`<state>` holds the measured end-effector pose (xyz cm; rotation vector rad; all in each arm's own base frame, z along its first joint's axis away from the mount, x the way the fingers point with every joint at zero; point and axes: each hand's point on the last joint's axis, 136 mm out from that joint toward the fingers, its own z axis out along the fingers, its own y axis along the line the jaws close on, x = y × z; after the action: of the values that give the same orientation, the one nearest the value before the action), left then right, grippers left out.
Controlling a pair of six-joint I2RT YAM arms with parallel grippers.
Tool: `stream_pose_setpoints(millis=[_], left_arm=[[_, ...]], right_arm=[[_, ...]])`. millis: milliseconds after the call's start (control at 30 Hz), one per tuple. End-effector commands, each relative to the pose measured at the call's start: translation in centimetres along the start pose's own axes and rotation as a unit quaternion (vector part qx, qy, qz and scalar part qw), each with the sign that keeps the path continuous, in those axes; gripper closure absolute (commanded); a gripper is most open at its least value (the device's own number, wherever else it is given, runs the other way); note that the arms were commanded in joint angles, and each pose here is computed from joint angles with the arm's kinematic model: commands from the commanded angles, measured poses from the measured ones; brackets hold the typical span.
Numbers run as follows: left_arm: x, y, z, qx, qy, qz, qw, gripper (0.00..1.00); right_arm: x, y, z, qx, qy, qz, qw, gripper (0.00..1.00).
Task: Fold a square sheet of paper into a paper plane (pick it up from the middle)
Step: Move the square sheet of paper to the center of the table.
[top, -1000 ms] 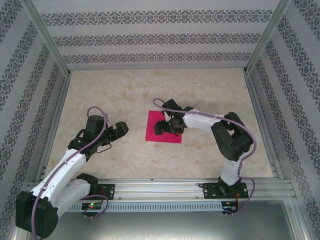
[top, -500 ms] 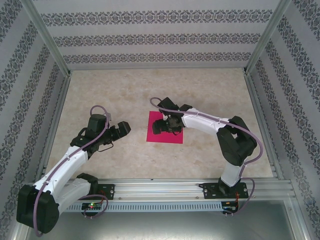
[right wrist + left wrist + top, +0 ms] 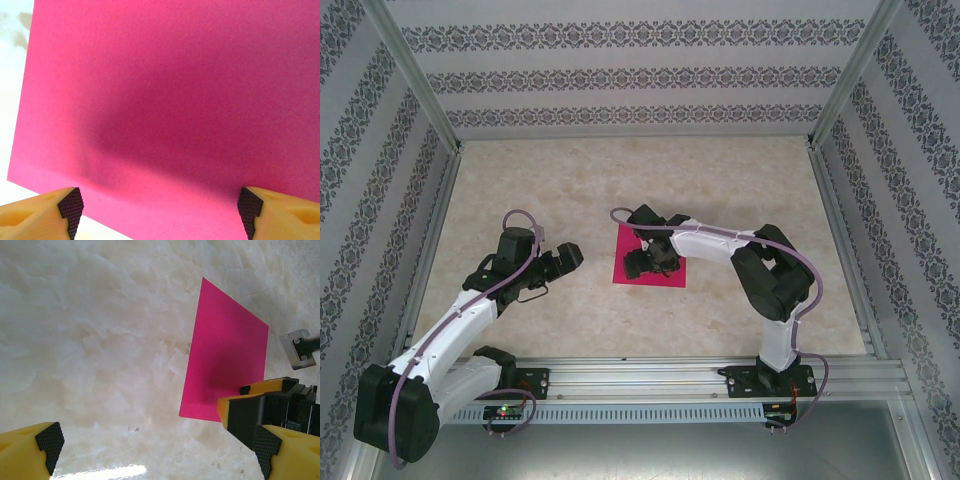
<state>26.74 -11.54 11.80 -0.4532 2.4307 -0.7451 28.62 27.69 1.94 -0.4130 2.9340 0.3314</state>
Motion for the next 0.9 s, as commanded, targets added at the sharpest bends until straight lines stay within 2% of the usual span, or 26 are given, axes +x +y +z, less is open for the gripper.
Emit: stream_pose_setpoints(millis=[0,267,400,500,633,700,867], left_arm=[[-0.5,-0.2,-0.1,0.006,-0.008,0.006,1.0,0.0],[-0.5,-0.4,-0.1,0.005,-0.002,0.009,1.0,0.0],[-0.6,-0.5,-0.3,0.009,-0.007,0.012,1.0,0.0],[-0.6,-0.7,-0.1,0.016,-0.005,0.013,1.0,0.0],[-0.4,-1.3,0.4,0.031,0.004,0.013,0.999,0.0],[-0.2,-1.9,1.0,0.041,0.013,0.016,0.999,0.0],[0.5,-3.0,2.1,0.035,0.045,0.033,0.998,0.0]], right_arm=[[3.1,-1.5,0.4,0.029,0.054,-0.056,0.997,0.16],[2.7,-1.5,-0.6,0.041,0.064,-0.105,0.992,0.17],[1.0,-0.9,-2.0,0.043,0.03,-0.1,0.994,0.16],[-1.3,0.3,-4.0,0.029,-0.022,-0.068,0.997,0.15],[-3.5,-1.4,-5.6,0.079,-0.068,0.045,0.994,0.12],[-3.8,-2.4,-5.3,0.111,-0.073,0.089,0.987,0.07],[-4.5,-3.0,-3.5,0.147,-0.046,0.115,0.981,0.03]])
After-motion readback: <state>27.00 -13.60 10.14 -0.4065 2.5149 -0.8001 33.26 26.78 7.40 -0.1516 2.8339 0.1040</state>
